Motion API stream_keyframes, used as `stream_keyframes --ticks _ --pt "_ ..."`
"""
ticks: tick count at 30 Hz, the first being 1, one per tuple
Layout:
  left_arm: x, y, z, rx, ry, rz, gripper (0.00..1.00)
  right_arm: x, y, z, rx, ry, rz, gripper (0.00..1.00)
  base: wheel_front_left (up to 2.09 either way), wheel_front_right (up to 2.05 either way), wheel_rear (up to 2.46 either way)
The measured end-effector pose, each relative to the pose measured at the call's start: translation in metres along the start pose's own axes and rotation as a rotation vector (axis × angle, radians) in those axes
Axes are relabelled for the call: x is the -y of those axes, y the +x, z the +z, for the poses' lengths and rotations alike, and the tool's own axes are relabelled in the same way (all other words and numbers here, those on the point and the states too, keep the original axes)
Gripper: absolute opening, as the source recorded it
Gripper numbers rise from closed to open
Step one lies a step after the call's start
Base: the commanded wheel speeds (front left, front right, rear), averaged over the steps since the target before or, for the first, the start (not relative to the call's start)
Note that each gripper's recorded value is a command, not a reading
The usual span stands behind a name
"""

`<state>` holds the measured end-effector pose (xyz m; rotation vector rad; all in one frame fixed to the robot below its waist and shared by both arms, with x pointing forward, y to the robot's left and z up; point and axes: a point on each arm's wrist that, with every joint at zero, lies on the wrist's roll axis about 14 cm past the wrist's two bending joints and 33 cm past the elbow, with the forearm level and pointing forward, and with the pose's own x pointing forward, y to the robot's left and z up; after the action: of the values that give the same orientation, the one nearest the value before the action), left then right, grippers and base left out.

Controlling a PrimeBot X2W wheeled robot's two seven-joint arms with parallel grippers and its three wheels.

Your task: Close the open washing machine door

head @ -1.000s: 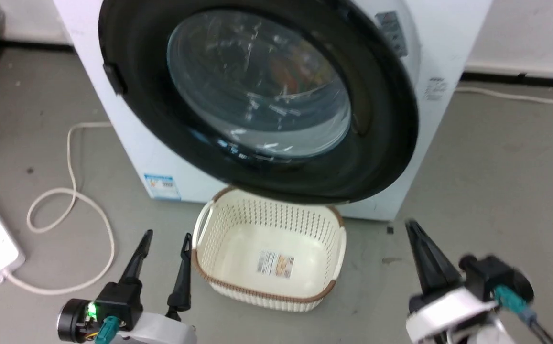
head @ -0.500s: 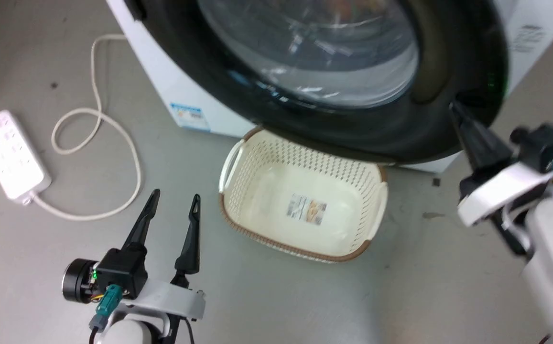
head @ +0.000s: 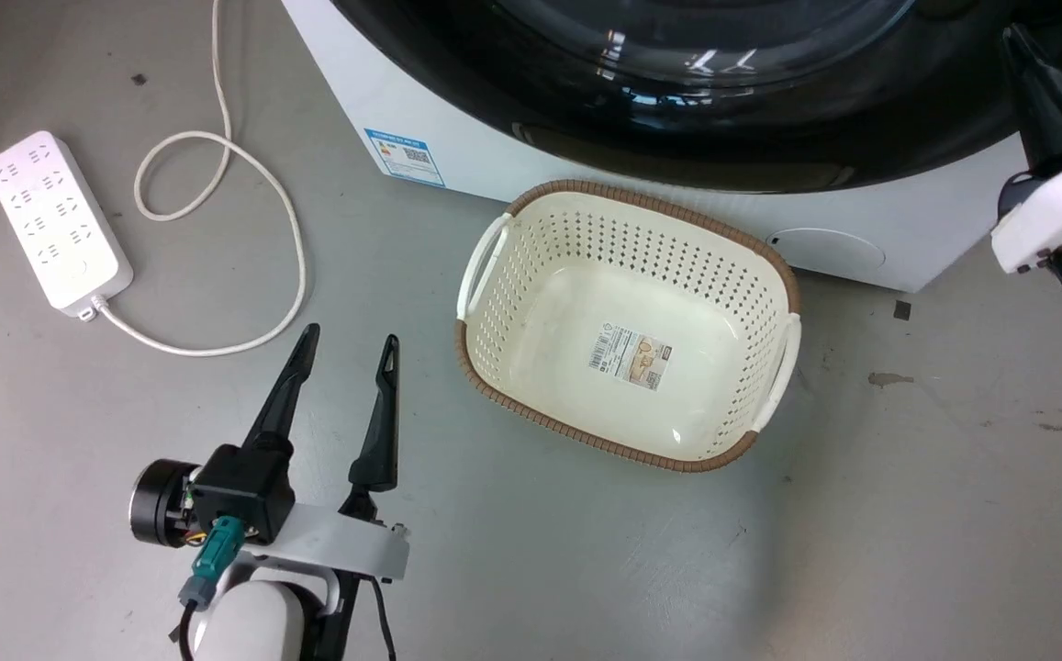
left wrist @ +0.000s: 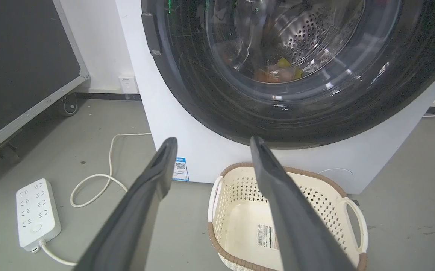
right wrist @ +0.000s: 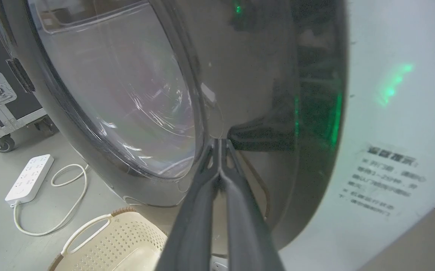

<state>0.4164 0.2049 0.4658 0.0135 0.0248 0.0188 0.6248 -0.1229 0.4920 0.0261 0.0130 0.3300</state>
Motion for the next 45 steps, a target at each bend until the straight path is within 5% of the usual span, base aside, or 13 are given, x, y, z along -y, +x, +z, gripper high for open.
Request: stream_keyframes --ticks 9,10,11,12,32,45 --pt "0.004 -0.002 0.014 0.039 -0.007 -0.004 1.0 0.001 -0.009 0.02 0.021 0.014 -0.031 0.0 0.0 0.0 0.0" --pt "0.005 -0.003 0.017 0.046 -0.01 -0.005 1.0 0.002 -0.012 0.027 0.04 0.018 -0.037 0.19 0.0 0.0 0.0" --pt "0.006 -0.004 0.019 0.051 -0.016 -0.007 1.0 0.002 -0.017 0.035 0.061 0.02 -0.043 0.71 0.0 0.0 0.0" --pt "0.007 -0.006 0.021 0.057 -0.02 -0.01 1.0 0.002 -0.024 0.04 0.076 0.022 -0.049 1.0 0.0 0.0 0.0" --pt "0.047 -0.041 0.048 0.125 -0.094 -0.128 1.0 -0.013 -0.232 0.047 0.184 -0.009 -0.246 1.0 0.0 0.0 0.0" --pt "0.057 -0.046 0.043 0.107 -0.09 -0.162 1.0 -0.021 -0.271 0.039 0.183 -0.003 -0.292 1.0 0.0 0.0 0.0"
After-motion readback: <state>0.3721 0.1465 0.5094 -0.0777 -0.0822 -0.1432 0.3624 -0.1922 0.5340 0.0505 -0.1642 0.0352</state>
